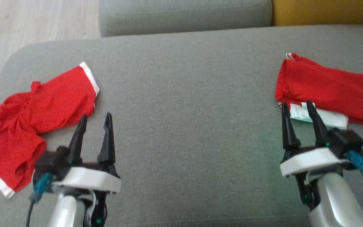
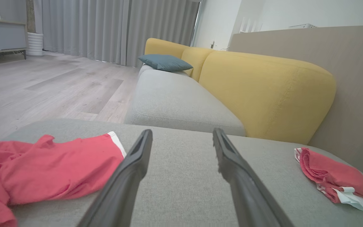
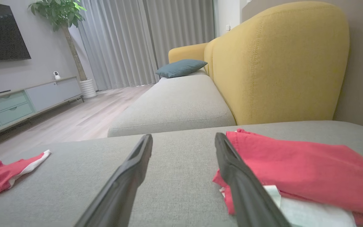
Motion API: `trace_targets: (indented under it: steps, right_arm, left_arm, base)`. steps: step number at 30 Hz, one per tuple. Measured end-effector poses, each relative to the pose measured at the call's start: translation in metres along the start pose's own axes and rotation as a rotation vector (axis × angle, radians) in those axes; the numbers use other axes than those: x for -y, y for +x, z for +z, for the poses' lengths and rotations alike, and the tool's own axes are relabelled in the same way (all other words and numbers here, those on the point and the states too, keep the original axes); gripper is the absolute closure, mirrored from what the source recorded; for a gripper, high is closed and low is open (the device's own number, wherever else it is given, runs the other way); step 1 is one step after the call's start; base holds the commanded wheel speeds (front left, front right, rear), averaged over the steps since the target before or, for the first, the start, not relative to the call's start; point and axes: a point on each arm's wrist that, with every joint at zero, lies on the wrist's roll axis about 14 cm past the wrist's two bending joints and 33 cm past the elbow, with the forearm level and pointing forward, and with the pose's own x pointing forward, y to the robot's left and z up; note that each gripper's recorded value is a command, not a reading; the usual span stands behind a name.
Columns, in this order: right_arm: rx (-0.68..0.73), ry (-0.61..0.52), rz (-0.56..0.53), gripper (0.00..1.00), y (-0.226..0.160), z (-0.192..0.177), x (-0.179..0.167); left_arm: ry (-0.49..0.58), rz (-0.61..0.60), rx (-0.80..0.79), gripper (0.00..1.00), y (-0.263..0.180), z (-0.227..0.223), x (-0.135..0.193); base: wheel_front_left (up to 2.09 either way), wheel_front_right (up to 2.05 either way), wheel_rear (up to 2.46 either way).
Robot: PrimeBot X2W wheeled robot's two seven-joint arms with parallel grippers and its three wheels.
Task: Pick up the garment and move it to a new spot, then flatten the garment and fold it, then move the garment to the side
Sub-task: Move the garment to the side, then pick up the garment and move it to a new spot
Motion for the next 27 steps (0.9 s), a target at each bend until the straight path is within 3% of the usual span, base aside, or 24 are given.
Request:
trace_targets:
  steps: [9, 27]
  right_arm:
    - [0.006, 0.014, 0.011, 0.00, -0.022, -0.001, -0.007]
    - [0.013, 0.033, -0.002, 0.00, -0.021, 0.000, -0.004]
  left_arm:
    - [-0.001, 0.010, -0.029, 0.00, -0.015, -0.008, 0.000]
    - [-0.009, 0.016, -0.038, 0.00, -0.014, -0.011, 0.000]
  base:
    - [0.00, 0.00, 0.00]
    - [0.00, 0.00, 0.00]
